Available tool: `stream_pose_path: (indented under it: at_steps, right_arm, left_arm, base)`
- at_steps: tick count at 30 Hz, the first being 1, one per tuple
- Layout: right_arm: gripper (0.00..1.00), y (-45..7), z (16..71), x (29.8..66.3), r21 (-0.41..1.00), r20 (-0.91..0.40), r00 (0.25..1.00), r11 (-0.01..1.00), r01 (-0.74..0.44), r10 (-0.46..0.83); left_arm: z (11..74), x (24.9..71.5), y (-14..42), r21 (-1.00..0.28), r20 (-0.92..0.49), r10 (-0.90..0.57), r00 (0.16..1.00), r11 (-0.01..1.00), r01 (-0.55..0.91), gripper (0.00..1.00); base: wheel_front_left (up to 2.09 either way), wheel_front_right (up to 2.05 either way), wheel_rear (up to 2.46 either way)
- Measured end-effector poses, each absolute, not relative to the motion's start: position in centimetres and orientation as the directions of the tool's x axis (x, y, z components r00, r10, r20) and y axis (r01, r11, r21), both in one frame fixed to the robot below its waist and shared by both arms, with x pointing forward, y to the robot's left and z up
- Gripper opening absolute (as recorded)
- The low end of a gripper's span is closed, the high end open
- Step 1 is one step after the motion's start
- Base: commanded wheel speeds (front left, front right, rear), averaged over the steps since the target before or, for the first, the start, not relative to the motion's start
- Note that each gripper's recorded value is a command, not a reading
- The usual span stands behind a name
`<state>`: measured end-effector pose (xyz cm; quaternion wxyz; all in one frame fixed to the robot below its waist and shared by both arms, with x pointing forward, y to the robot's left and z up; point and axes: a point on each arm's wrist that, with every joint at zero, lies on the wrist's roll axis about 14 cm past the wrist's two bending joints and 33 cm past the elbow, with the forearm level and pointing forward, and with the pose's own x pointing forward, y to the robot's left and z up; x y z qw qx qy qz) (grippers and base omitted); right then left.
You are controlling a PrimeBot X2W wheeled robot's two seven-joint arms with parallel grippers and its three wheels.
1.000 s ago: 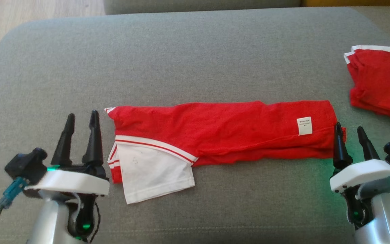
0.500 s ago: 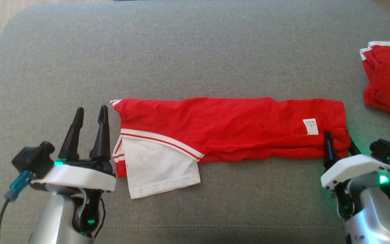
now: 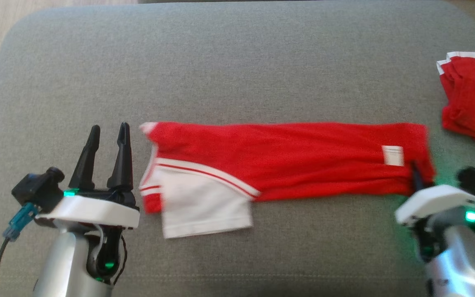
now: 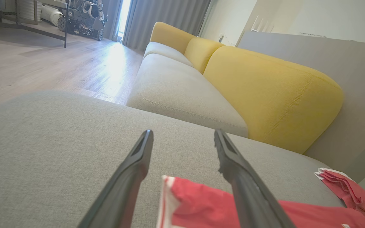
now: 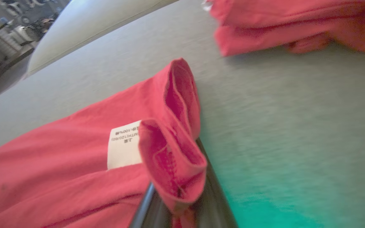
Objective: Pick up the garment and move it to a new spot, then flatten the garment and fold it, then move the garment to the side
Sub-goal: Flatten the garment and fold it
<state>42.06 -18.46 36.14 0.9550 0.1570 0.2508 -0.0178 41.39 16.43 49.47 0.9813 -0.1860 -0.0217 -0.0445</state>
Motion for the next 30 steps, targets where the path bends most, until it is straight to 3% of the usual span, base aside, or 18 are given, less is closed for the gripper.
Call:
stream_pose_path:
  at_steps: [5, 10, 25, 30]
  right_arm:
    - [0.0, -25.4, 37.7, 42.3, 0.209, -0.432, 0.89, 0.944, 0.255, -0.145]
    - [0.0, -27.7, 40.7, 43.9, 0.145, -0.351, 0.912, 0.95, 0.278, -0.213]
    - [0.0, -20.3, 46.3, 45.1, 0.217, -0.236, 0.972, 0.975, 0.059, -0.006]
    - [0.0, -15.2, 48.5, 44.6, 0.297, -0.176, 0.972, 0.95, -0.096, 0.153]
  left_arm:
    - [49.7, 41.4, 16.2, -0.364, 0.065, -0.085, 0.994, 0.926, 0.103, 1.0]
    - [49.8, 41.5, 16.0, -0.365, 0.07, -0.091, 0.993, 0.924, 0.11, 1.0]
    - [51.3, 40.6, 15.8, -0.363, 0.104, -0.093, 0.99, 0.923, 0.125, 1.0]
    - [51.1, 40.0, 15.8, -0.365, 0.1, -0.093, 0.991, 0.923, 0.123, 1.0]
  base:
    - [0.0, 0.0, 0.0]
    - [0.0, 0.0, 0.0]
    - [0.0, 0.0, 0.0]
    - [0.0, 0.0, 0.0]
